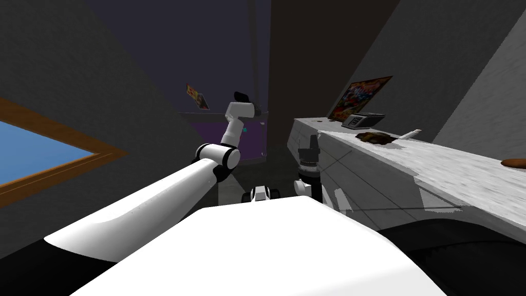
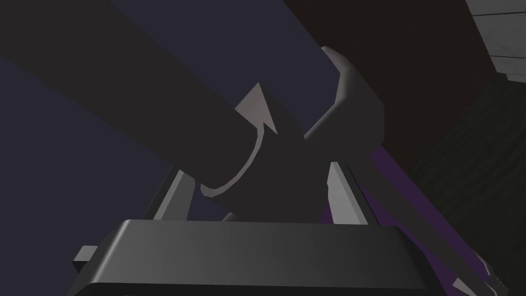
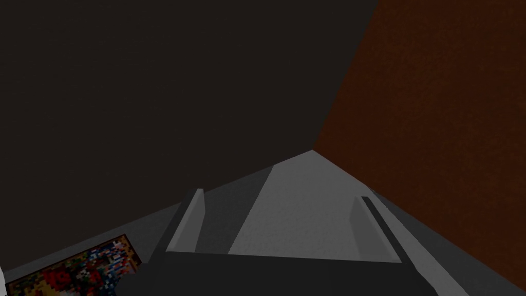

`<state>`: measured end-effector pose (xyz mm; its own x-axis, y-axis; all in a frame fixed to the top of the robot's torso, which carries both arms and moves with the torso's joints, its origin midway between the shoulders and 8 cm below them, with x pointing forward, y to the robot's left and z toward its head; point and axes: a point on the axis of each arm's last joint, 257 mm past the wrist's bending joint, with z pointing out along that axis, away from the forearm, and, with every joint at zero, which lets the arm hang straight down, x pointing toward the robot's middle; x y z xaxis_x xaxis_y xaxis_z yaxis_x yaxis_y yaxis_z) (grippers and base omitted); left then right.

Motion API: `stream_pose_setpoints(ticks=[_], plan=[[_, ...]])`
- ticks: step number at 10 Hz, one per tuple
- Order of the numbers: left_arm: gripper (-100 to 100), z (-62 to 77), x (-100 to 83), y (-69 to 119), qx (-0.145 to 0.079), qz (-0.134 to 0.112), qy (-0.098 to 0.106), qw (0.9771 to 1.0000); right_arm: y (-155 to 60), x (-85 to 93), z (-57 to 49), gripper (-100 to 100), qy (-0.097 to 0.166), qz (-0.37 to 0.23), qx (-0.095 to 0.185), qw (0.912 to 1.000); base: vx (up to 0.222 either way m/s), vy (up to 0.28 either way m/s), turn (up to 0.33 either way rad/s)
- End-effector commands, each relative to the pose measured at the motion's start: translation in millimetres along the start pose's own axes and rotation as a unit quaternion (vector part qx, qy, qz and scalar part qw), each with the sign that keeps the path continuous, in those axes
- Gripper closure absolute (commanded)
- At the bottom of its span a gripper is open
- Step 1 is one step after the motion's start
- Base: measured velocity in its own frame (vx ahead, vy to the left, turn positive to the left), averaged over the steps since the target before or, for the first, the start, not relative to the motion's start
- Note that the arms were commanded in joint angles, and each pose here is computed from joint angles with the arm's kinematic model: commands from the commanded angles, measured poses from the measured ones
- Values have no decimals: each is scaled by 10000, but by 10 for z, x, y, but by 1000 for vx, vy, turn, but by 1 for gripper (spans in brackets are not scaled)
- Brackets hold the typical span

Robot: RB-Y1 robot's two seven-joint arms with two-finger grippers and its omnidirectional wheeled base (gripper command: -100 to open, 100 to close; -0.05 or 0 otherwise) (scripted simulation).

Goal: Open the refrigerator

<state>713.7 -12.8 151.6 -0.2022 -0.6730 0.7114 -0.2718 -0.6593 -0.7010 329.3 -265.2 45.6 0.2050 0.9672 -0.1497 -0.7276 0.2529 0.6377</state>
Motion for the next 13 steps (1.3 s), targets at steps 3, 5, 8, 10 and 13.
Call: stream_pose_setpoints(ticks=[3, 5, 8, 10, 13], plan=[[100, -72, 449, 362, -299, 43, 372, 9989, 0, 1, 0, 0, -1, 2, 0, 10000, -152, 167, 11], [100, -109, 623, 549, -460, 58, 513, 9976, 0, 0, 0, 0, 0, 0, 0, 10000, -179, 280, -3], [100, -145, 741, 848, -739, 71, 620, 9953, -1, 1, 0, 0, -1, 2, 1, 10000, -132, 191, -30], [100, -169, 812, 903, -810, 76, 708, 9942, 0, 0, 0, 0, 0, 1, 0, 10000, -104, 239, -108], [100, -220, 953, 1016, -955, 87, 882, 9915, 0, 0, 0, 0, 0, 0, 0, 10000, -129, 271, -114]])
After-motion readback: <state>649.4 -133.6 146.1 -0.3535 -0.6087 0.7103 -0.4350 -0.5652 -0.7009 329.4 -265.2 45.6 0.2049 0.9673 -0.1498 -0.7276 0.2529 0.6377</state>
